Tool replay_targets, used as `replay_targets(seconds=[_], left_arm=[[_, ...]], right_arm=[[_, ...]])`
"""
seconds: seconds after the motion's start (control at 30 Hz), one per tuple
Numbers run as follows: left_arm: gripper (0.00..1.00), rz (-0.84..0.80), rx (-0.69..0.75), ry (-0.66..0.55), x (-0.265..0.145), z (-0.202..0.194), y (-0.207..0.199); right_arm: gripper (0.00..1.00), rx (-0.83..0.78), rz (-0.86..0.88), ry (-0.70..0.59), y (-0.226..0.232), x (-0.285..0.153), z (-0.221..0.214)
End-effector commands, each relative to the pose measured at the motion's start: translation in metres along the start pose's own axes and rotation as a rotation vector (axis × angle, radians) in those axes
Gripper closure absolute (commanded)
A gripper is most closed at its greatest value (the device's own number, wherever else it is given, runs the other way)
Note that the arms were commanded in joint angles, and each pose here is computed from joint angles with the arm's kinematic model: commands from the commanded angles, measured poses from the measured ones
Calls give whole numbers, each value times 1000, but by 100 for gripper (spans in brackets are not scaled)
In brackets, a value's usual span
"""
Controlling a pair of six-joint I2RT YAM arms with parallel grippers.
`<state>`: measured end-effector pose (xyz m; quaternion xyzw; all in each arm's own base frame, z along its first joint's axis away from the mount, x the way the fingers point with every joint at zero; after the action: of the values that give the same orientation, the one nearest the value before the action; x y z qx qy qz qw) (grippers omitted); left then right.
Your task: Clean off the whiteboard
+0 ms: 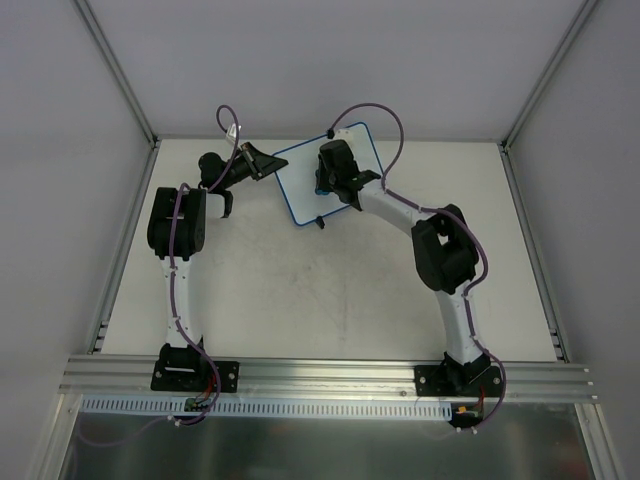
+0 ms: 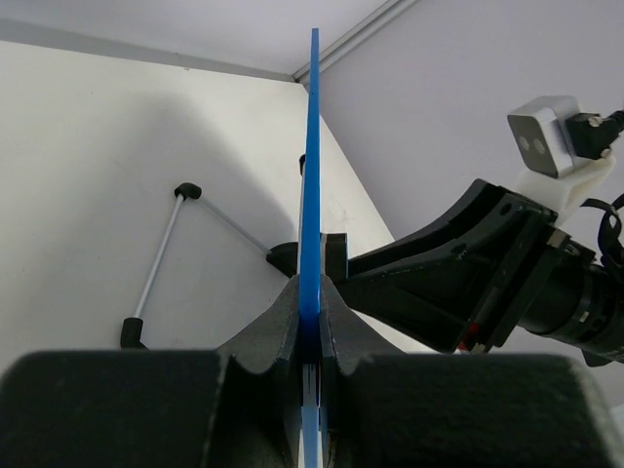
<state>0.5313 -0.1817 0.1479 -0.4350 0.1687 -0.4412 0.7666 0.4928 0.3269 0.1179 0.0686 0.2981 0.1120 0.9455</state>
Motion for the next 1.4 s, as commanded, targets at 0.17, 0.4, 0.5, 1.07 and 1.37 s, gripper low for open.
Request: replay_targets(seconds=[0.17, 0.4, 0.5, 1.07, 1.37], left_arm=[[100, -105, 95, 20, 2, 0, -25], [100, -105, 96, 25, 2, -1, -25], [100, -105, 97, 25, 2, -1, -25], [100, -111, 110, 27, 1, -2, -28], [100, -113, 115, 36, 0, -4, -29]], right_arm=[[100, -145, 134, -75, 35, -9, 46], [100, -76, 175, -53, 18, 8, 62], [100, -47, 177, -40, 14, 10, 62], [100, 20, -96, -16, -46, 28, 59], [100, 157, -160, -7, -78, 30, 60]])
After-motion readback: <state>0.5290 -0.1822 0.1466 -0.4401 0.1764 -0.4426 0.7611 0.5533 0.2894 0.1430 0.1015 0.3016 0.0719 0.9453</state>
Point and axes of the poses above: each gripper's point midway between its finger pads, its own x axis out along the fingers, its own y axis along the line the jaws close on, z = x × y, the point moved 1 cm from there along -x, back along the fingers, and after that the axes turned 2 degrees about -x, right-handed, at the moved point
